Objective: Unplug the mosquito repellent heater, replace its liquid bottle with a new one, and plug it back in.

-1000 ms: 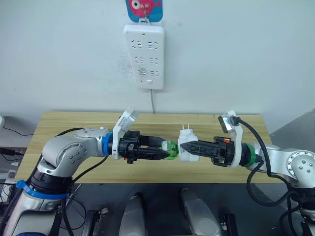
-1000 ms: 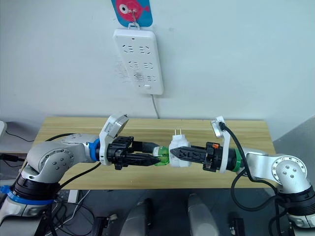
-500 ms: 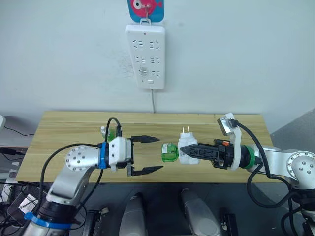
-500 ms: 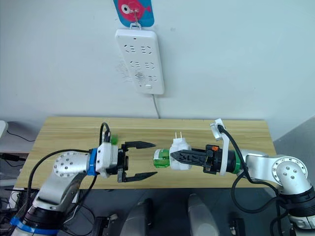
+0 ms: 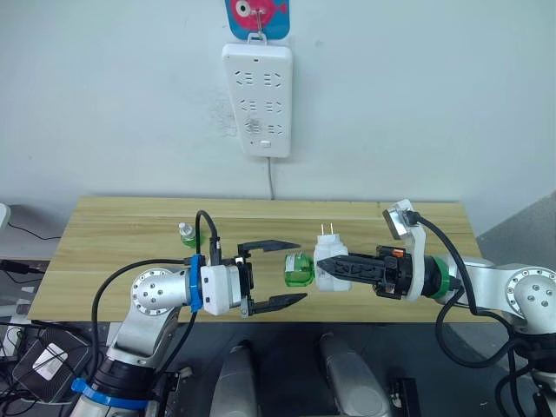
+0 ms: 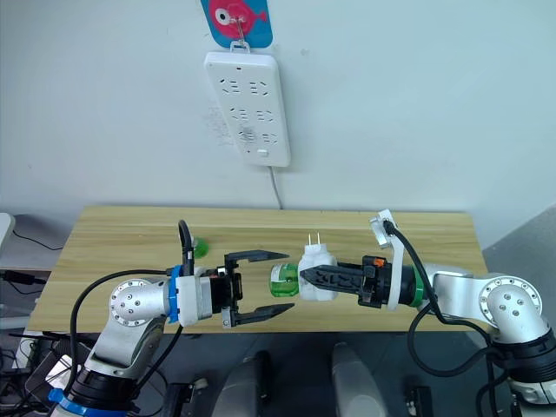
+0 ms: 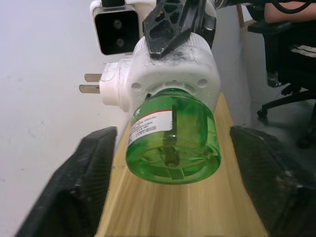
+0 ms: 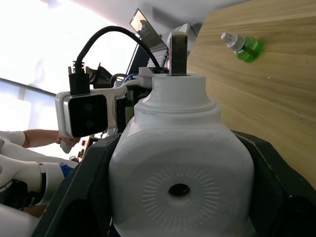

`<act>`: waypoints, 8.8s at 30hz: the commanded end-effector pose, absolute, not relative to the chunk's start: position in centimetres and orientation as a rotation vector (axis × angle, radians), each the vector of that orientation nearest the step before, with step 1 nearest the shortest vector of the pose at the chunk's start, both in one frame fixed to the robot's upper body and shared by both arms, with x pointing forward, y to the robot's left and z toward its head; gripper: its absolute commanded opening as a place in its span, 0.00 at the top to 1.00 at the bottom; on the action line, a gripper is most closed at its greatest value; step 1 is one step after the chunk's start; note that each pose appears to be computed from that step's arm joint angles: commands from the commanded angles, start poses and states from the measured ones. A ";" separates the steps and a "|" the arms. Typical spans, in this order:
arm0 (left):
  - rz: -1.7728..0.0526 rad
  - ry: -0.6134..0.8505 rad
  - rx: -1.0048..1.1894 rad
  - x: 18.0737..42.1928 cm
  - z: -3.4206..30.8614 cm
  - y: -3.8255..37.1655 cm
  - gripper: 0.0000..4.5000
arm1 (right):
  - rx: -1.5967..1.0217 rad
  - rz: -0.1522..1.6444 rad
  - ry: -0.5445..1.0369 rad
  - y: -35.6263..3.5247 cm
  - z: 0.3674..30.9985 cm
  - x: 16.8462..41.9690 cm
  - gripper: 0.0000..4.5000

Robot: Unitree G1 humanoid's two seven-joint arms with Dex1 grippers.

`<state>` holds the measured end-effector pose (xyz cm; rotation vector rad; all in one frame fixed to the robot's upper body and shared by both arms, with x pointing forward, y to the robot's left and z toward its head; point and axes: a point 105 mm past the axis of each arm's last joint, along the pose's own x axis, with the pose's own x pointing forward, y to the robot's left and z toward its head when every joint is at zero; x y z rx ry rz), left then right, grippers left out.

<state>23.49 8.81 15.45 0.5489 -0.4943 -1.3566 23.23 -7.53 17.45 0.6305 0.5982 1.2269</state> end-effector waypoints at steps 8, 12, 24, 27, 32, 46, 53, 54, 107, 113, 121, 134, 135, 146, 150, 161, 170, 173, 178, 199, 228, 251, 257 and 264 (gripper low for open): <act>-1.487 0.013 0.196 24.3 17.1 8.8 0.51 | 0.618 1.289 0.572 -7.2 18.4 22.3 0.33; -1.549 0.330 -0.075 24.2 18.7 10.0 0.51 | 0.604 1.297 0.579 -7.1 18.2 22.1 0.33; -1.548 0.536 -0.289 24.5 20.4 11.6 0.51 | 0.589 1.299 0.587 -7.3 18.0 21.7 0.33; -1.549 0.531 -0.254 24.2 19.8 11.3 0.51 | 0.589 1.299 0.585 -7.3 18.0 21.8 0.33; -1.507 0.461 -0.146 24.4 18.1 10.6 0.51 | 0.590 1.300 0.582 -7.3 18.1 21.9 0.33; -1.399 -0.061 0.484 24.5 14.3 11.3 0.00 | 0.604 1.292 0.582 -7.3 18.1 21.9 0.33; -1.347 -0.398 0.551 22.7 14.7 10.2 0.00 | 0.606 1.294 0.583 -7.3 18.1 21.9 0.33; -1.345 -0.431 0.553 22.3 14.7 10.1 0.00 | 0.606 1.295 0.584 -7.3 18.1 21.9 0.33; -1.480 0.513 -0.063 22.5 16.6 13.3 0.49 | 0.203 0.975 0.609 -12.5 13.8 26.4 0.33; -1.402 0.370 0.225 23.4 12.9 12.6 0.49 | -0.291 0.556 0.603 -18.8 8.3 32.1 0.33; -1.448 0.331 0.285 22.1 10.6 11.3 0.49 | -0.385 0.462 0.735 -20.3 5.8 34.3 0.33; -1.410 0.288 0.304 22.7 9.7 11.2 0.49 | -0.291 0.411 0.756 -20.3 6.9 35.6 0.00; -1.403 0.284 0.301 22.8 9.7 11.3 0.49 | -0.286 0.418 0.741 -20.2 7.5 35.5 0.00; -1.176 0.040 0.239 26.2 12.0 11.3 0.49 | -0.026 0.694 0.475 -17.5 16.2 28.8 0.00; -1.097 -0.099 0.212 27.1 12.7 9.6 0.49 | 0.280 0.724 0.220 -14.2 17.2 27.1 0.00; -0.935 -0.307 0.147 28.6 14.9 5.5 0.49 | 0.751 0.792 0.210 -8.1 16.6 27.2 0.00; -0.962 -0.328 0.122 28.1 15.5 4.2 0.49 | 0.826 0.865 0.203 -5.6 17.8 28.1 0.00; -0.958 -0.328 0.121 28.1 15.6 4.2 0.49 | 0.833 0.884 0.208 -5.2 17.9 28.1 0.00; -0.969 -0.330 0.115 27.8 15.6 3.9 0.49 | 0.847 0.918 0.212 -4.9 18.1 28.0 0.37; -0.919 -0.004 0.224 26.4 10.2 9.8 0.00 | 0.208 0.782 0.133 -5.8 13.7 31.8 0.81; -0.605 0.022 0.193 24.8 9.5 14.6 0.00 | -0.097 0.572 -0.142 -9.0 9.8 39.1 0.01; -0.125 0.089 0.209 28.5 5.1 27.0 0.00 | -0.313 1.191 0.076 -3.0 15.5 27.9 0.01; -0.080 0.064 0.222 32.3 5.2 28.4 0.00 | -0.271 1.198 0.130 -2.7 15.9 26.0 0.01; -0.135 0.061 0.218 35.0 4.4 26.7 0.00 | -0.274 1.188 0.162 -2.8 15.9 25.2 0.01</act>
